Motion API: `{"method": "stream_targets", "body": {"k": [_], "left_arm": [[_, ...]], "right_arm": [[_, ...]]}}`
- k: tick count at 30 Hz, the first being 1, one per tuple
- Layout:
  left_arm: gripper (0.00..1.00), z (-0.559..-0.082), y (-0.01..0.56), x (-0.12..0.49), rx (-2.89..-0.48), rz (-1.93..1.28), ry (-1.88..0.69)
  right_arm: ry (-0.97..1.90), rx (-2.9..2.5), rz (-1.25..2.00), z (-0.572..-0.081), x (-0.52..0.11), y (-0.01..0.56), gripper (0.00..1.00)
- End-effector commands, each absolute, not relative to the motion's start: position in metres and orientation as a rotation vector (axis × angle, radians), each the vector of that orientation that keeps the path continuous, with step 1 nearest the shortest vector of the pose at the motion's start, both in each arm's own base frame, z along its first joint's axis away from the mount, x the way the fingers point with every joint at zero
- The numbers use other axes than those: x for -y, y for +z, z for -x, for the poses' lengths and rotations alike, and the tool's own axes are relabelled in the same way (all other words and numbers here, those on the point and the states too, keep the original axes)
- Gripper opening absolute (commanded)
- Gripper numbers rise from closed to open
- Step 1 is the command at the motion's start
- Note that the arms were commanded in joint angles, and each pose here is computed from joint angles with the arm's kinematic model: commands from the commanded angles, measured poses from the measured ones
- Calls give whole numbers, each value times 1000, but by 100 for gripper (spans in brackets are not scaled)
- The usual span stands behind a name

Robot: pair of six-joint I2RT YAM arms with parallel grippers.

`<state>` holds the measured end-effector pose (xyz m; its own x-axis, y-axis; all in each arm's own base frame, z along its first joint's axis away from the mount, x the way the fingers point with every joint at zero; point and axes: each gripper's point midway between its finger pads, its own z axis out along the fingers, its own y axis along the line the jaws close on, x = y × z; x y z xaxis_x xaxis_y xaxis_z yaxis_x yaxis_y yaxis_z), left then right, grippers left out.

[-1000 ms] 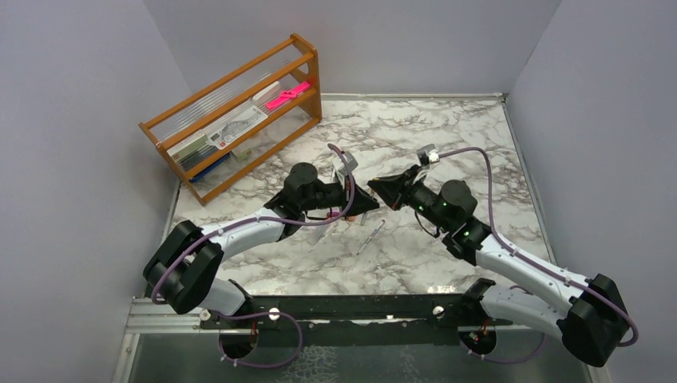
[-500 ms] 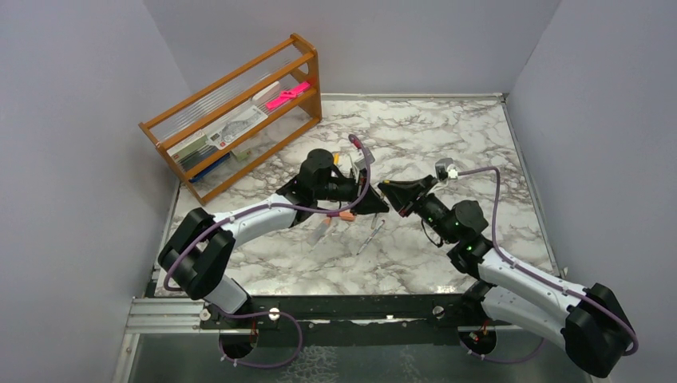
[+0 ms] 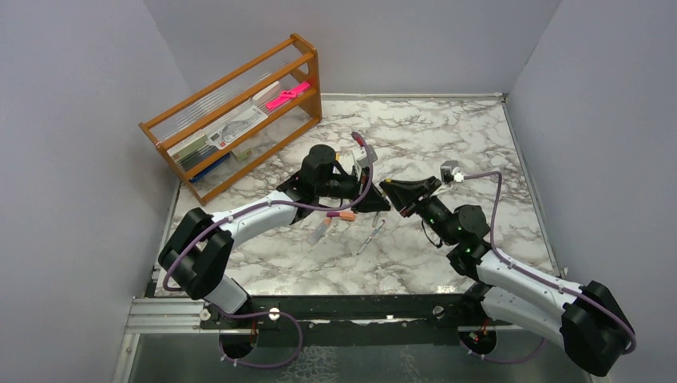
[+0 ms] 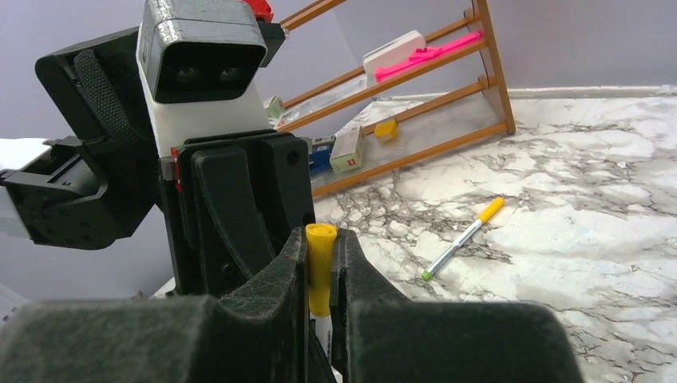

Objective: Insert the pens into the pen caps

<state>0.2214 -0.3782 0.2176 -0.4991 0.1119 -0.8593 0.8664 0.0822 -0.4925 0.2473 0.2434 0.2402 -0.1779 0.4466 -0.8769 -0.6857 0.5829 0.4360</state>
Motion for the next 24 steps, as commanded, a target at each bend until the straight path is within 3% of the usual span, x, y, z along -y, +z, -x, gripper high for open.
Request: {"method": "stream_targets", "body": {"k": [1,3,4,7,10,16,24], "left_arm": [[0,-265,382,369,-1116,-828,-1287],[0,-266,352,368,-1198,-811,-1291],[0,-268,334,366,-1246,-793,-1284],[0,-275,284,359,-1366,-751,-1223],[0,-295,243,353,-1468,-711,-1137],[0,-357,209,335,-1706,-507,-953],[0,-420,125,287,-2145,-350,-398]], "right_arm": [[1207,-1961,530,-160,-265,111,1],[1186,-1939,437,-174,-266,133,2],[1153,-1921,359,-185,-263,147,8],[1061,-1819,85,-215,-240,190,48],[1026,-1685,-102,-229,-216,219,67],[932,-1711,-171,-232,-197,210,71],[957,-1835,-176,-218,-199,164,66]]}}
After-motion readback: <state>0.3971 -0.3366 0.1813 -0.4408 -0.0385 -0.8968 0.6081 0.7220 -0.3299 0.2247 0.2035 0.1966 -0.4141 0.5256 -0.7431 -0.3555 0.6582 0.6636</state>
